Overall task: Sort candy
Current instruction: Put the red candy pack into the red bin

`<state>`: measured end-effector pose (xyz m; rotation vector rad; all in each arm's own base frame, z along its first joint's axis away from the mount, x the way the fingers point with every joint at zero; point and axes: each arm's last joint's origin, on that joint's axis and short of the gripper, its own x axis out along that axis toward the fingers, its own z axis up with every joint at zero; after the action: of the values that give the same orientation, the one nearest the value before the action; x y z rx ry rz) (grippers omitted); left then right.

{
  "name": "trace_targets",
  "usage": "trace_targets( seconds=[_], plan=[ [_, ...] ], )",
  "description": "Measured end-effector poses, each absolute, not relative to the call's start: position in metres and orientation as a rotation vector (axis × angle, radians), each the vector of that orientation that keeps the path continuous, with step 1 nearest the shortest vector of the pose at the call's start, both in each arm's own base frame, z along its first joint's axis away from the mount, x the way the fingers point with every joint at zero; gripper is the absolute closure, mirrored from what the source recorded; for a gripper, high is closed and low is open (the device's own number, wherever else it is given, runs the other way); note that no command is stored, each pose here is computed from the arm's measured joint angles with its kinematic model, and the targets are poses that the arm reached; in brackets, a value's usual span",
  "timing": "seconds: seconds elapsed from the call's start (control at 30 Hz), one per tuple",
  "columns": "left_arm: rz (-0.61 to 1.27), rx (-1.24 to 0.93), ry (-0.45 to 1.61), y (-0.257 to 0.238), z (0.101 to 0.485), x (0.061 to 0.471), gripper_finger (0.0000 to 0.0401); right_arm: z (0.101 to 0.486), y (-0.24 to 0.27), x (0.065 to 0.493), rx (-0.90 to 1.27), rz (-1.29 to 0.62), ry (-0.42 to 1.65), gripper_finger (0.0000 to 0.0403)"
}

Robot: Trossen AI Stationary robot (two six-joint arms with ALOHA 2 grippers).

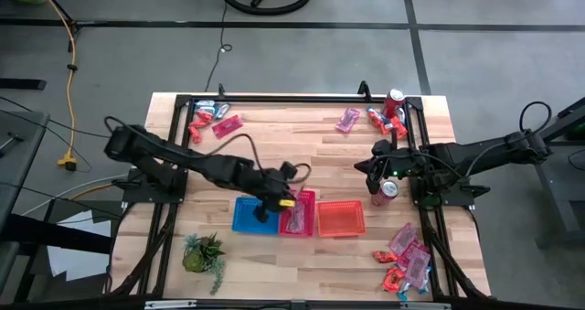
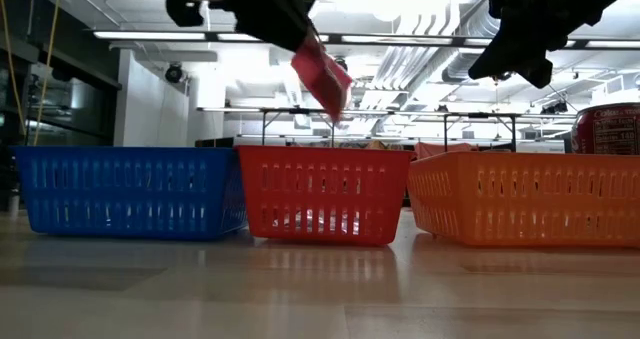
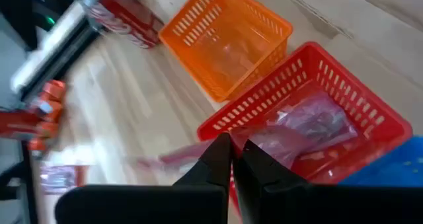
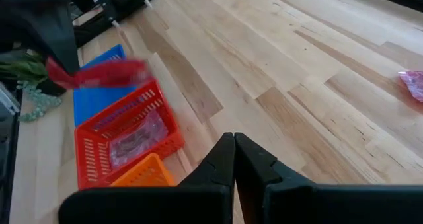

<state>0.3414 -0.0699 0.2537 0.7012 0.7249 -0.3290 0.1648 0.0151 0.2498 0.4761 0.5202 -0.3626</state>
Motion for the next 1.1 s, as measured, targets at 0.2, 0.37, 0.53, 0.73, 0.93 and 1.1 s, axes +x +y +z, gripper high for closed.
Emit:
trace_targets(
  seconds=[0.2, 0.37, 0.53, 0.73, 0.93, 1.1],
  plan=[
    [-0.348, 0.631, 0.798, -0.093, 0.236, 0.362, 0.0401, 0.249, 0.015, 0.164, 0.440, -0.350, 0.544, 0.0402],
    [-0.340, 0.557, 0.949, -0.105, 0.211, 0.361, 0.0401, 0.248, 0.015, 0.164, 0.429, -0.350, 0.554, 0.0402],
    [-0.326, 0.485, 1.012, -0.111, 0.191, 0.365, 0.0400, 0.248, 0.015, 0.164, 0.429, -0.350, 0.552, 0.0402],
    [-0.304, 0.451, 0.996, -0.109, 0.195, 0.365, 0.0395, 0.249, 0.016, 0.164, 0.440, -0.331, 0.541, 0.0402],
    [-0.314, 0.421, 0.959, -0.104, 0.208, 0.369, 0.0344, 0.253, 0.016, 0.163, 0.451, -0.316, 0.513, 0.0377],
    [-0.305, 0.417, 0.937, -0.104, 0.224, 0.372, 0.0282, 0.263, 0.016, 0.162, 0.434, -0.295, 0.492, 0.0321]
  ],
)
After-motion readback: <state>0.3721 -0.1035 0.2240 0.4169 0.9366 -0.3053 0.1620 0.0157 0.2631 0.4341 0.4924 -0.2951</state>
